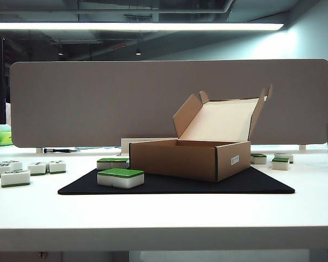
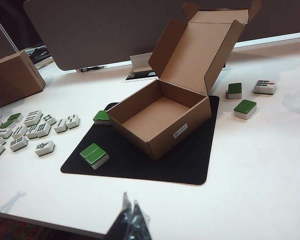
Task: Pick up four mahjong tiles and put them into the paper box.
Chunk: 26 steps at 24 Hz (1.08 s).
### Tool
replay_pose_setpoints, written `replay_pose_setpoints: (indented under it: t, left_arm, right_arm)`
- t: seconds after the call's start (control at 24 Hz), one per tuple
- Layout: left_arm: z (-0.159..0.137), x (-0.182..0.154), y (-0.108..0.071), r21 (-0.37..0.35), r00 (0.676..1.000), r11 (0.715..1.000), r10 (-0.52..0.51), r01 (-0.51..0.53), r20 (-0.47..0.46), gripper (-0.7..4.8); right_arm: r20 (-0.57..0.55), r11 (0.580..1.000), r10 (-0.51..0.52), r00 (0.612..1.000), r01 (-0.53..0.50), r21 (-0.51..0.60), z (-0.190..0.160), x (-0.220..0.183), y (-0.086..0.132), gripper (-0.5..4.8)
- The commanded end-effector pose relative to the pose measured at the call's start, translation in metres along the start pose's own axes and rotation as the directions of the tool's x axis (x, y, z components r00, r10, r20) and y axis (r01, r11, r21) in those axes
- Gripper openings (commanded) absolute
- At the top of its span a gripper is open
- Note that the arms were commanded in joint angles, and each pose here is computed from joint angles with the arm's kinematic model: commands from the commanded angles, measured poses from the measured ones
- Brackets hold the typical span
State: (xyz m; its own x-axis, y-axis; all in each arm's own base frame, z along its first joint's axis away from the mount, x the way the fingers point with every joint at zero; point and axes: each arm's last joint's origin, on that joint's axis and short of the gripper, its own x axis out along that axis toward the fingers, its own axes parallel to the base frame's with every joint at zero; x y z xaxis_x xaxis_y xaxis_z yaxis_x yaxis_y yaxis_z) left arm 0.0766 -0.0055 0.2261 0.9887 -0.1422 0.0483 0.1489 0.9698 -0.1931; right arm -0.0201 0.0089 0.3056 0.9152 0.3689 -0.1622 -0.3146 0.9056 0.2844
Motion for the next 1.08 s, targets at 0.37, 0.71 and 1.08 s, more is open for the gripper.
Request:
replay_pose_setpoints:
  t: [0.37, 0.71, 1.08]
  left_arm:
    - [0.078, 0.017, -0.017, 0.012, 0.994, 0.994, -0.105, 0.105, -0.003, -0.06]
    - [0.096, 0.068, -0.018, -0.033, 0.971, 0.985, -0.170, 0.167, -0.166, -0.06]
    - [0.085, 0.141, -0.017, -0.142, 0.875, 0.961, -0.276, 0.238, -0.397, -0.06]
  right_arm:
    - [0.023, 1.000, 0.009, 1.000, -0.009, -0.012, 0.001, -0.003, 0.001, -0.01]
    - [0.023, 1.000, 0.008, 1.000, -0.008, -0.012, 0.001, -0.003, 0.001, -0.01]
    - [0.024, 1.000, 0.008, 1.000, -0.008, -0.012, 0.001, -0.003, 0.001, -0.01]
